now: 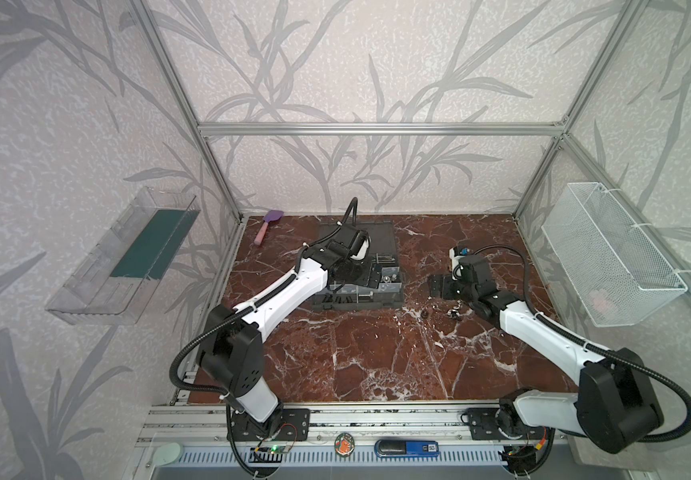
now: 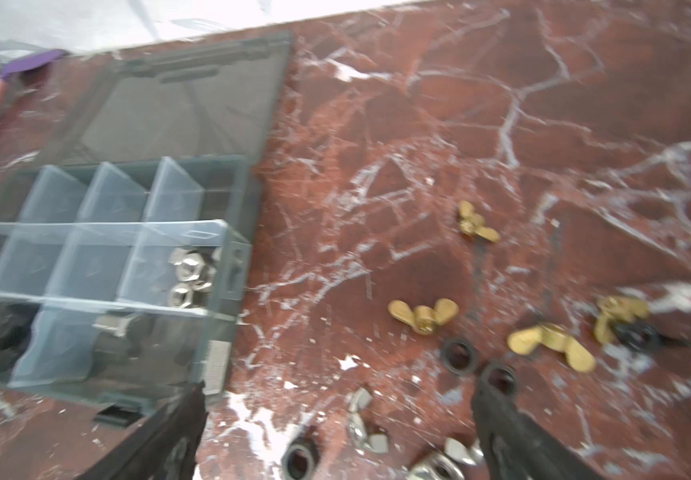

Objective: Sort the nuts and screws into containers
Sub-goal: 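Drop the black bolt into a compartment while the right gripper moves over the pile, then lower the right gripper and grasp a black hex nut while the left hovers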

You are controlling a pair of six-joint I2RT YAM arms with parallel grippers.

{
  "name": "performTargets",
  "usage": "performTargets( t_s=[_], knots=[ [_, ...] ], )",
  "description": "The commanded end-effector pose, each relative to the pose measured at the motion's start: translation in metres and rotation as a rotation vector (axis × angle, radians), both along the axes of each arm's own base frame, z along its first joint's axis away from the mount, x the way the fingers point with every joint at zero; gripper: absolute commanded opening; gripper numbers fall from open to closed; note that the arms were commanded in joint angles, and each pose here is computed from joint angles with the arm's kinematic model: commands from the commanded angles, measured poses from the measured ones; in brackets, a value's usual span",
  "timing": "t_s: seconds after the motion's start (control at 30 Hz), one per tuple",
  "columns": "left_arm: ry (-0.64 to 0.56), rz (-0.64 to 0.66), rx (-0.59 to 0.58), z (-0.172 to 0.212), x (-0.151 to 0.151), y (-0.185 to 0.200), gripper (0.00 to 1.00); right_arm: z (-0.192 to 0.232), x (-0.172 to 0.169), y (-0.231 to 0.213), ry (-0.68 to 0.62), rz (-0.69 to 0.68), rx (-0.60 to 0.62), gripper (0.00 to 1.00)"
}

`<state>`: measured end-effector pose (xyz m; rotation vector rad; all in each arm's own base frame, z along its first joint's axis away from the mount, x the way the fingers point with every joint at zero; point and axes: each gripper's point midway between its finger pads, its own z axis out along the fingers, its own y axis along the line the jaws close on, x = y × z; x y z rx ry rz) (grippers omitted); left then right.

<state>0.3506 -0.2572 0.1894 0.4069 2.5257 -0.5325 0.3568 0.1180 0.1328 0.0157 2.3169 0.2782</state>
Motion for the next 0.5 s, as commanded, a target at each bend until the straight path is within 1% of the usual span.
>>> performTargets(
  t_s=[0.0,0.07,0.17,0.27,0.37,0.4,0.47],
  knots=[
    [-0.073,-0.066,-0.210,0.059,-0.004,-0.038,0.99,0.002,-0.005,-0.019,0.050,-0.067,-0.009,0.99],
    [-0.087,-0.106,-0.282,0.075,-0.008,-0.059,0.99,-0.004,-0.007,-0.030,0.083,-0.096,-0.020,0.99],
    [-0.087,-0.205,-0.338,0.077,-0.022,-0.093,0.99,-0.016,-0.009,-0.045,0.136,-0.131,-0.058,0.99],
    [-0.065,-0.254,-0.340,0.057,-0.031,-0.115,0.99,-0.030,-0.009,-0.059,0.186,-0.156,-0.111,0.99],
    [-0.029,-0.246,-0.375,0.035,-0.032,-0.121,1.00,-0.043,-0.009,-0.071,0.231,-0.176,-0.151,0.99],
    [-0.020,-0.226,-0.383,0.027,-0.032,-0.120,0.99,-0.050,-0.010,-0.076,0.255,-0.189,-0.162,0.97],
    [-0.007,-0.237,-0.383,0.023,-0.038,-0.121,0.99,-0.058,-0.010,-0.082,0.289,-0.196,-0.173,0.91]
  ],
)
